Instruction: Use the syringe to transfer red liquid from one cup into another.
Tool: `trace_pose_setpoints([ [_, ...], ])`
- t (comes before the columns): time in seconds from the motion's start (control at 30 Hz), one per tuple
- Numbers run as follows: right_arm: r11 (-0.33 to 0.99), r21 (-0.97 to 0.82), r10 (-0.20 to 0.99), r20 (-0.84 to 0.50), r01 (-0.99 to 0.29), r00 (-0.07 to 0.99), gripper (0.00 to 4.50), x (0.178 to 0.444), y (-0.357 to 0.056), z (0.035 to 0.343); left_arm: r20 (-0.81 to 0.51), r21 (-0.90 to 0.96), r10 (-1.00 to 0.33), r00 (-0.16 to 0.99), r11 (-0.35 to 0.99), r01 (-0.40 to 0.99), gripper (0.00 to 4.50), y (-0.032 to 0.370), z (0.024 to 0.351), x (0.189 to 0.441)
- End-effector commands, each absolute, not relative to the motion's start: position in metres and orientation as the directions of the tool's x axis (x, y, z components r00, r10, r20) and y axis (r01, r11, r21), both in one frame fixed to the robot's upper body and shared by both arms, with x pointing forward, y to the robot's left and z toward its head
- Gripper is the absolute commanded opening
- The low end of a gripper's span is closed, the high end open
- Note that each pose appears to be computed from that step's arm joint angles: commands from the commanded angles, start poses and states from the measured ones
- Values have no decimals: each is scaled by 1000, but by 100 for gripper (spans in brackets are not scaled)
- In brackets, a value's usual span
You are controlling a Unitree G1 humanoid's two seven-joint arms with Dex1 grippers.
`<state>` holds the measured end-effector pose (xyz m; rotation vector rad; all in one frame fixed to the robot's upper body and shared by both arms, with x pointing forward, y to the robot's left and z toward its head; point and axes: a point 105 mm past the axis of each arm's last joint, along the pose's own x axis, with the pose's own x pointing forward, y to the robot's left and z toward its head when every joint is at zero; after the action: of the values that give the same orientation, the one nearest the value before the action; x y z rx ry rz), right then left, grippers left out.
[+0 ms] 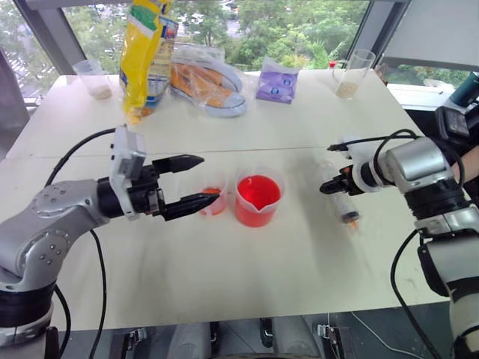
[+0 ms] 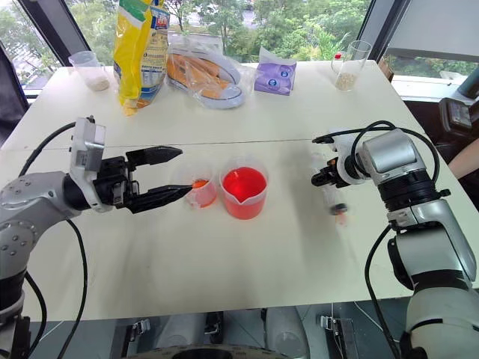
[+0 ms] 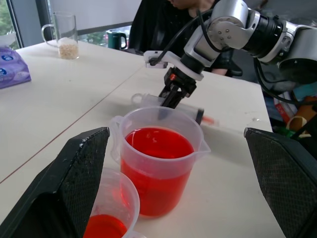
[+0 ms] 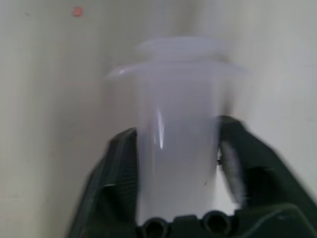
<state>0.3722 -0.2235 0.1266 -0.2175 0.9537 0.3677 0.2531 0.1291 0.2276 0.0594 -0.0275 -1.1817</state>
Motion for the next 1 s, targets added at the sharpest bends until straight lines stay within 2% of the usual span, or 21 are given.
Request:
trace_pose_setpoints([
  [0.03, 890, -13, 242, -834, -456, 496, 139, 370, -212, 122, 17, 114, -925, 380, 380, 918, 450, 129, 239, 249],
  [0.2, 887, -41, 253, -789, -460, 559, 139, 373, -211, 141, 14, 125, -925, 379, 378, 917, 450, 129, 241, 251],
  [0.3, 870, -76, 298, -706, -487, 643, 139, 377, -206, 170, 13, 130, -925, 379, 377, 917, 450, 130, 243, 253],
  [0.33, 857, -93, 333, -650, -507, 683, 139, 377, -201, 189, 12, 134, -926, 377, 375, 917, 450, 130, 244, 254],
  [0.4, 811, -114, 476, -440, -574, 761, 139, 377, -181, 237, 10, 142, -929, 370, 367, 919, 450, 130, 246, 256],
  [0.47, 775, -113, 573, -288, -622, 767, 139, 367, -168, 272, 11, 148, -933, 361, 358, 922, 450, 130, 250, 259],
  [0.6, 687, -135, 718, -21, -714, 696, 139, 346, -143, 317, 17, 159, -941, 339, 337, 928, 450, 129, 258, 265],
  [0.7, 586, -137, 807, 180, -799, 562, 139, 323, -118, 340, 10, 177, -948, 319, 316, 932, 450, 128, 264, 270],
  [0.87, 484, -109, 840, 336, -868, 426, 139, 305, -90, 336, 18, 188, -958, 285, 283, 941, 450, 125, 276, 277],
  [1.0, 455, -80, 839, 372, -887, 397, 139, 303, -78, 313, 31, 195, -962, 270, 271, 943, 450, 122, 286, 282],
])
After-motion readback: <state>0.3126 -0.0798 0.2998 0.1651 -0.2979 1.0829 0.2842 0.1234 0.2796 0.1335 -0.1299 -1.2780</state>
